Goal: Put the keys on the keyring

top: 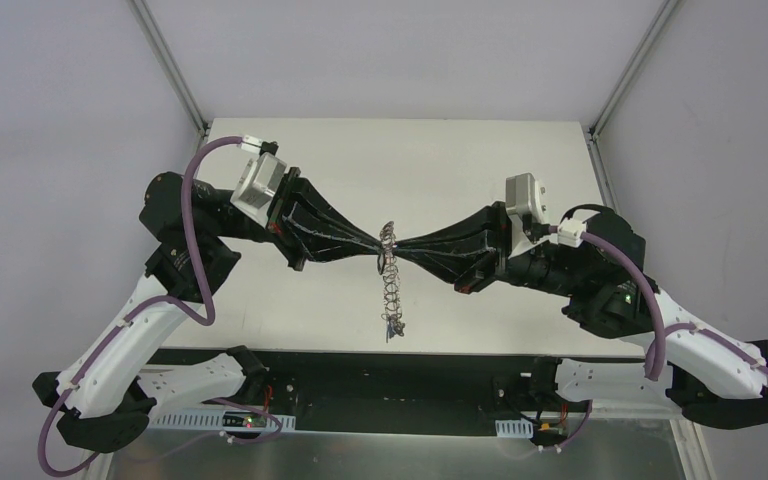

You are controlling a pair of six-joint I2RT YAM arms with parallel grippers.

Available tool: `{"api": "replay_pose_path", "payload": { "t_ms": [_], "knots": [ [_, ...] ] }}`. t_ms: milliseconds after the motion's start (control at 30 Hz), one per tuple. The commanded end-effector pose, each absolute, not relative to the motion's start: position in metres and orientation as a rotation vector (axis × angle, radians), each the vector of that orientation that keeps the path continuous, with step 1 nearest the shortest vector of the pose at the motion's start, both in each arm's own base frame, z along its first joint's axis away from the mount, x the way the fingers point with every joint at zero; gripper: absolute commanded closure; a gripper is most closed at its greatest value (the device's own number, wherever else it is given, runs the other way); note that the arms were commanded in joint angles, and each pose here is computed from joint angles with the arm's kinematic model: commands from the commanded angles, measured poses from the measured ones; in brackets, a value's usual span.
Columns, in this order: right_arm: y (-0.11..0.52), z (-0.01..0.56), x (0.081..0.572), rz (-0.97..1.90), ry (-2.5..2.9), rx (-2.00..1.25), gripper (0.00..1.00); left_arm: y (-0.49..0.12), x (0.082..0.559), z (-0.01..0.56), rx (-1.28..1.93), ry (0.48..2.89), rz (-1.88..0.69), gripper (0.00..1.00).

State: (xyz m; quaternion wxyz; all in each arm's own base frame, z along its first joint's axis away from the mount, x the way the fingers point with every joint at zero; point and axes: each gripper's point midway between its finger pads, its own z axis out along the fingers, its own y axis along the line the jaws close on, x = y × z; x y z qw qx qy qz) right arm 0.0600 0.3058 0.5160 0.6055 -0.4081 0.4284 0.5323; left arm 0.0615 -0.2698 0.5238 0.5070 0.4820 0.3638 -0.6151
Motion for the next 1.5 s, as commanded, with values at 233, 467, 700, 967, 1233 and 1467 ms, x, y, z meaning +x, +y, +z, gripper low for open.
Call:
{"api": "replay_pose_path", "payload": {
  "t_ms": [233,467,700,967,1233,1467],
  "knots": [
    [0.281,0.574,0.052,1.272,0.809,-0.811,1.0,-0.265,0.053,0.522,1.178,0.831,-1.484,1.0],
    [0.282,0.579,0.055,1.274,0.797,-0.785,1.0,-0.264,0.053,0.519,1.166,0.839,-1.479,1.0],
    [0.286,0.578,0.054,1.283,0.8,-0.795,1.0,-0.264,0.053,0.521,1.164,0.838,-1.481,1.0],
    [0.289,0.571,0.052,1.283,0.824,-0.835,1.0,-0.262,0.055,0.529,1.125,0.834,-1.464,0.71],
    [0.293,0.565,0.048,1.286,0.838,-0.882,1.0,-0.263,0.058,0.54,1.102,0.828,-1.473,0.57],
    [0.296,0.562,0.049,1.278,0.846,-0.898,1.0,-0.267,0.06,0.54,1.108,0.831,-1.497,0.59]
  ]
}}
